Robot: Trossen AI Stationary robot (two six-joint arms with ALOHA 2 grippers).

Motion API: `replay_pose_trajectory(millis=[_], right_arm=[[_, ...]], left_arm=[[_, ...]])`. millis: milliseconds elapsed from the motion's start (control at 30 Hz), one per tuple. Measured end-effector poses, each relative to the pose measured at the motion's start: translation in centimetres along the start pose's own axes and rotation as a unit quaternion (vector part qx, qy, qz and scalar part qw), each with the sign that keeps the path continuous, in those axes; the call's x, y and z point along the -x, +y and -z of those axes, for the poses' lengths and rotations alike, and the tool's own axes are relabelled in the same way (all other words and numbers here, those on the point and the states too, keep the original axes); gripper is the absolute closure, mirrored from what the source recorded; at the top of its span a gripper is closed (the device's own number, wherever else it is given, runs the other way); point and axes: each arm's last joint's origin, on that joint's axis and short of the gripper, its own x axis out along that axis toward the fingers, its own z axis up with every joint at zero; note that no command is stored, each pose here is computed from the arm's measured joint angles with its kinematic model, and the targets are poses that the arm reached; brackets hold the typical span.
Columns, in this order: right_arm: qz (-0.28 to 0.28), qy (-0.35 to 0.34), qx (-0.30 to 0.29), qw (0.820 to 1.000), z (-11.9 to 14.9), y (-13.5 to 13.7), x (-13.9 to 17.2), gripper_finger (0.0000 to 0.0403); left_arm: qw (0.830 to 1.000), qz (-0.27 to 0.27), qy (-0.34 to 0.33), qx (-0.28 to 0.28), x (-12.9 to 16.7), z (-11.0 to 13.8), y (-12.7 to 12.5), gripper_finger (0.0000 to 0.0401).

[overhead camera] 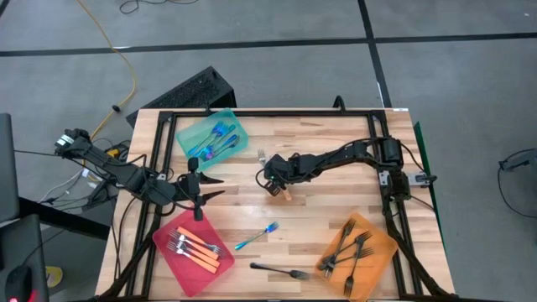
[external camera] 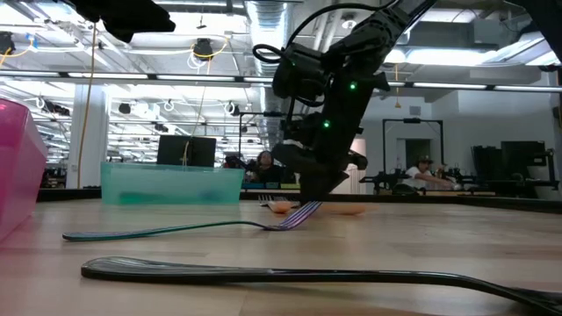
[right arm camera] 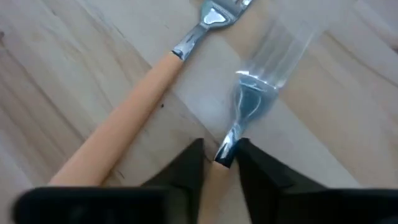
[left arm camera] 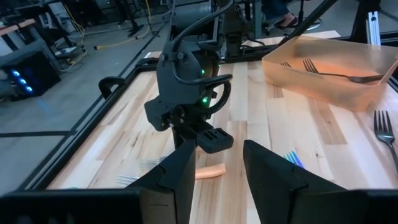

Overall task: Sort silverware by color (type)
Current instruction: Put the orange fork into the red bin

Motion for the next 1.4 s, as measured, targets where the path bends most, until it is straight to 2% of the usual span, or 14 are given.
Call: replay_pose_trajectory(millis=[133, 233, 733, 1000, 1100, 1233, 1333, 1400], right_arm=[[0.003, -0.006, 0.011, 1.0, 0.0, 0.1, 0.1, 0.0364], [0.002, -0.015, 0.016, 1.0, -0.3, 0.1, 0.3, 0.0389], [-0.008, -0.049, 0.024, 0.998, -1.7, -0.8, 0.3, 0.0389], [-0.031, -0.138, 0.037, 0.989, -4.9, -2.4, 4.4, 0.0389], [-0.045, -0.19, 0.047, 0.98, -6.2, -3.0, 7.0, 0.0389], [-0.083, -0.279, 0.069, 0.954, -7.6, -3.0, 10.8, 0.0389], [-0.119, -0.343, 0.093, 0.927, -8.3, -2.5, 13.4, 0.0389], [-0.148, -0.388, 0.119, 0.902, -8.6, -1.9, 15.0, 0.0389]], left_arm=[[1.0, -0.002, 0.0, 0.006, 0.0, 0.0, 0.0, 0.028], [1.0, -0.008, -0.001, 0.019, 0.0, 0.0, 0.0, 0.028], [1.0, -0.01, -0.004, 0.029, 0.0, -0.1, 0.1, 0.028], [0.999, -0.008, -0.024, 0.044, 0.0, -0.5, 0.0, 0.028], [0.998, -0.007, -0.039, 0.048, 0.0, -0.9, 0.0, 0.028], [0.996, -0.007, -0.053, 0.068, -0.2, -1.3, 0.3, 0.028], [0.995, 0.0, -0.056, 0.085, -0.6, -1.3, 0.7, 0.028], [0.992, 0.017, -0.076, 0.098, -1.0, -1.0, 0.9, 0.028]])
